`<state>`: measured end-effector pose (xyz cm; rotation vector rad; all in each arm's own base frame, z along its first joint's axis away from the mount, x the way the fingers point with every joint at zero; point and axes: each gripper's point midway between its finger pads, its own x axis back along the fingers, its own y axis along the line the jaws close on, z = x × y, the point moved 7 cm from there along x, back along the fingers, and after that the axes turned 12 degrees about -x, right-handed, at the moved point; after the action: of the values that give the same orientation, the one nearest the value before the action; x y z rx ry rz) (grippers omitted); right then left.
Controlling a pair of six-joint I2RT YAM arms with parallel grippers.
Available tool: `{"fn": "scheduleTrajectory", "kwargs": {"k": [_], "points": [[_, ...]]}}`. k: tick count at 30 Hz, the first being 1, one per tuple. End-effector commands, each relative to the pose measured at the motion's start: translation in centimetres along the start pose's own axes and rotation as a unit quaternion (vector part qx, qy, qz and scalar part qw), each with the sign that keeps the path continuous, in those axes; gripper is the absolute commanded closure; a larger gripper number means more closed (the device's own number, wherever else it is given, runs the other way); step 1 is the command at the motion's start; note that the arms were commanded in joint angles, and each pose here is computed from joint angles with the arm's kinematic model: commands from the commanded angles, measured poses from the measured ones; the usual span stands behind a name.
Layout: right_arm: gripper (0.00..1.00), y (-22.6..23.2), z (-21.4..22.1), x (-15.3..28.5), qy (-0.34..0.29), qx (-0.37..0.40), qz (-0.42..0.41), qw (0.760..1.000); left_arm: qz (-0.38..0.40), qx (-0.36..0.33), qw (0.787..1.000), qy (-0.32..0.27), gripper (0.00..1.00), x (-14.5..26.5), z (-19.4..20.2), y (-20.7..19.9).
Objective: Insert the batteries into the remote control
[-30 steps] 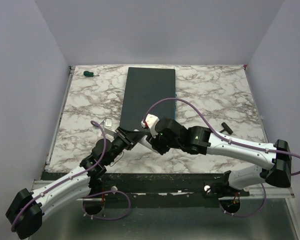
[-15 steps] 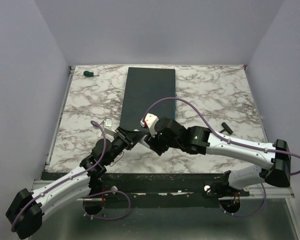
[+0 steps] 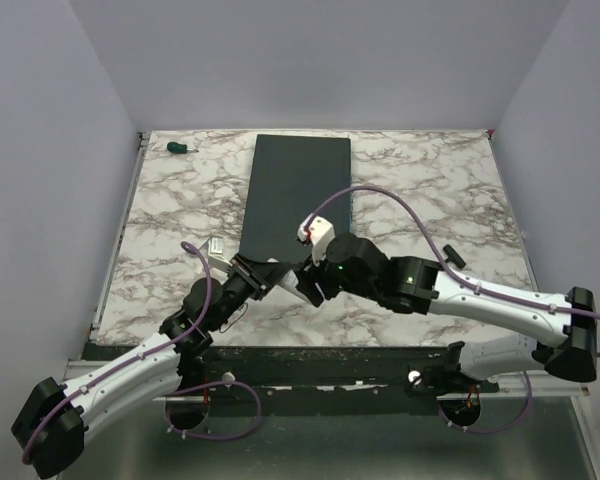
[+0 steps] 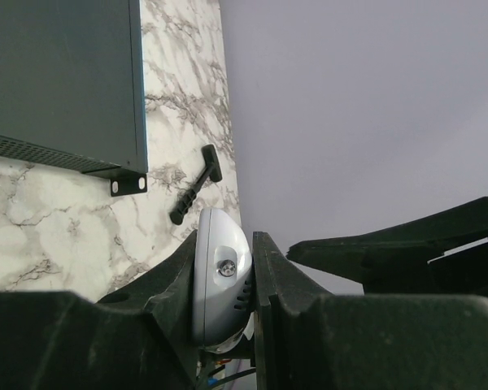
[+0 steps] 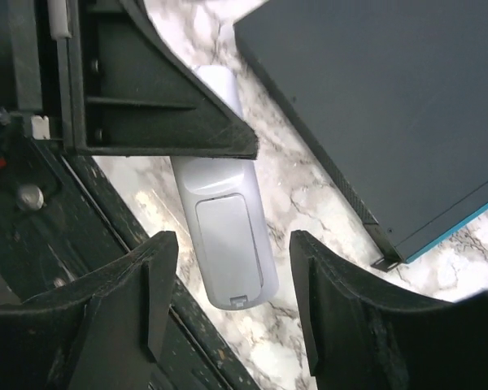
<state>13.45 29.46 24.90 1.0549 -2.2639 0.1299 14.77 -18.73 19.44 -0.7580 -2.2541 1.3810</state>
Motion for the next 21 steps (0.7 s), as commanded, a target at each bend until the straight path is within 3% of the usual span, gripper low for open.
{"fn": "scheduleTrajectory", "kwargs": {"k": [1,7,11,17,21], "points": [[0.36,-0.3,-1.4,2.4,-0.113,-0.120,0.006,0.986,0.030,0.013,0.999,-0.010,1.00,0.3,-0.4,-0.9],[0.28,-2.2,1.3,4.8,-0.179,-0.322,0.027,0.929,0.039,0.017,0.999,-0.013,1.00,0.6,-0.6,-1.3],[0.27,-2.6,3.9,5.9,-0.198,-0.427,-0.021,0.882,0.046,0.021,0.999,-0.013,1.00,0.7,-0.7,-1.7],[0.25,-2.9,6.4,6.2,-0.231,-0.496,-0.105,0.830,0.058,0.025,0.998,-0.014,1.00,0.8,-0.9,-2.3],[0.22,-3.2,7.0,6.4,-0.240,-0.500,-0.109,0.825,0.057,0.026,0.998,-0.015,1.00,0.9,-1.0,-2.3]]}}
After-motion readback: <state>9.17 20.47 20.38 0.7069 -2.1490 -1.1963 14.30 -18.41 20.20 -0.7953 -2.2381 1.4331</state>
